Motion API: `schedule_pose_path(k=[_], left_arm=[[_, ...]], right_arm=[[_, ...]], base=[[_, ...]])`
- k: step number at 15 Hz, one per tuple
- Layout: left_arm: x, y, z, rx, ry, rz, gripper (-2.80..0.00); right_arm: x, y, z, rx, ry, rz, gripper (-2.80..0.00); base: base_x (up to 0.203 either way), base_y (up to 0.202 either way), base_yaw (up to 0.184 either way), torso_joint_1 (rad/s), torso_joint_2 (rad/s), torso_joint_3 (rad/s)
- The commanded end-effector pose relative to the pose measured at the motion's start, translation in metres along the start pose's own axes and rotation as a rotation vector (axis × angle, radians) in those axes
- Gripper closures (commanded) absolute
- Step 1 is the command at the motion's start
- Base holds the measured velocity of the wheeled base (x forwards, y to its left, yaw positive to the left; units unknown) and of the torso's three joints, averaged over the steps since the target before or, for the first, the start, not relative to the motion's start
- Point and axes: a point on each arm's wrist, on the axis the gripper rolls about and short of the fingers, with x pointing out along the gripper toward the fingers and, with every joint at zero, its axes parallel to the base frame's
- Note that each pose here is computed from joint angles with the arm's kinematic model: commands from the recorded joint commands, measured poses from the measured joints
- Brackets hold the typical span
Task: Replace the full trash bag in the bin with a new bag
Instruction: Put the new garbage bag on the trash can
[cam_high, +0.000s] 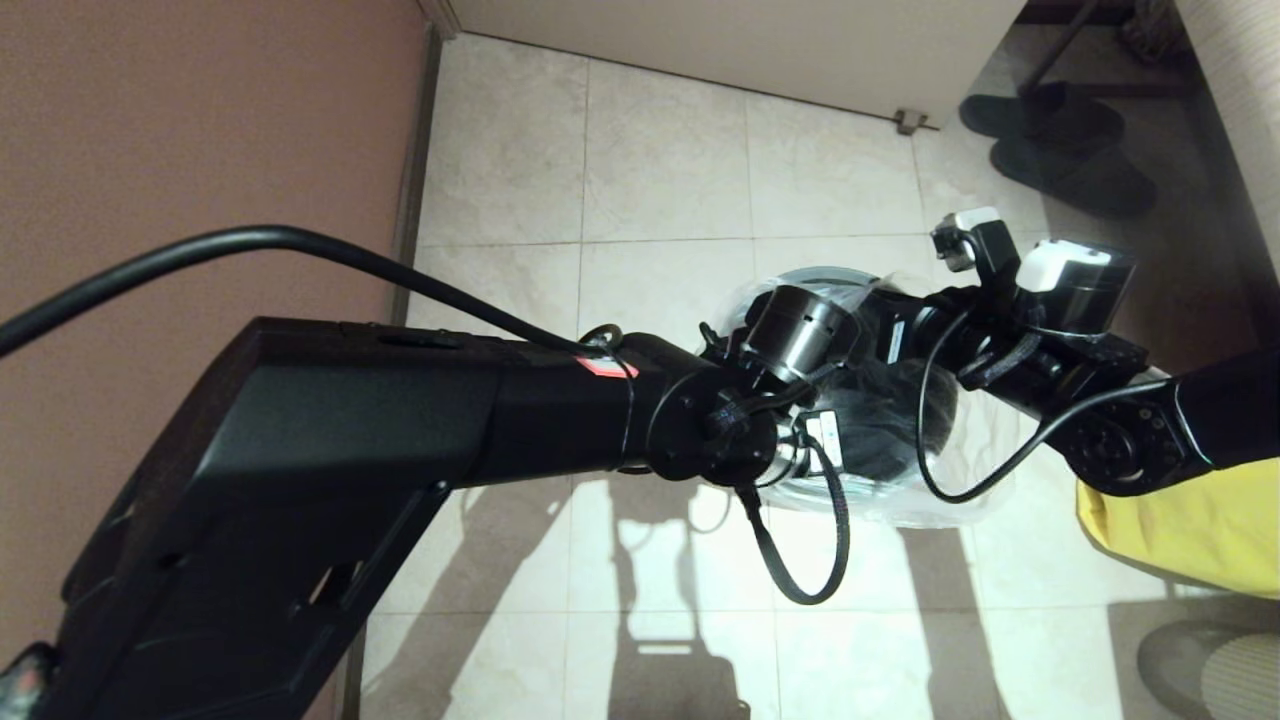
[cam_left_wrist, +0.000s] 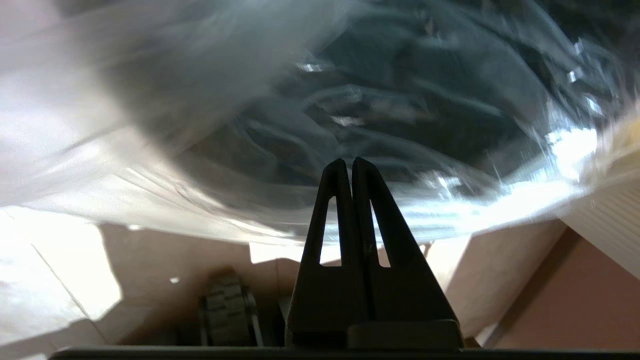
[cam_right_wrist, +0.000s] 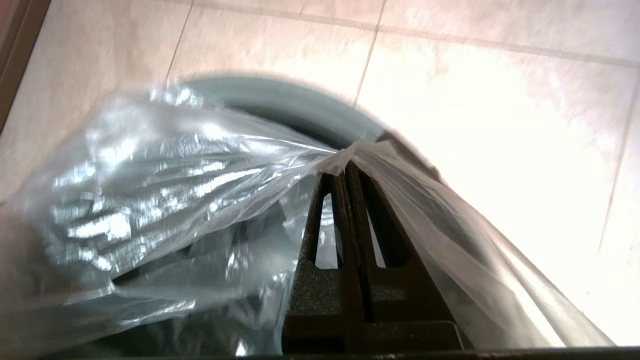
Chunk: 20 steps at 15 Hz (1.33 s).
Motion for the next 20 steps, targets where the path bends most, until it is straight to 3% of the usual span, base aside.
schedule_pose_path(k=[1,11,16,20], left_arm=[[0.000,-0.001,-0.003,-0.005,0.008,0.002,0.00],[-0.006,-0.007,-0.005,0.002,0.008,-0.014,0.00],[-0.004,-0.007,-0.006,0.002,0.013,-0.013,0.00],[-0.003,-0.005,-0.008,-0.008,0.026,-0.021,0.00]], right_arm=[[0.008,-0.002,0.001,-0.003,-0.019,-0.005,0.00],[0.035,-0.030,0.008,-0.008,-0.057,-0.088,0.00],[0.026,-0.031,0.019,0.034,-0.072,-0.092,0.00],[0.031,-0.036,0.004,0.038,-0.036,-0.103,0.00]], base=[[0.000,0.000,0.000,0.000,0.00,0.000],[0.000,0.000,0.000,0.000,0.00,0.000],[0.000,0.000,0.000,0.000,0.00,0.000],[0.000,0.000,0.000,0.000,0.00,0.000]])
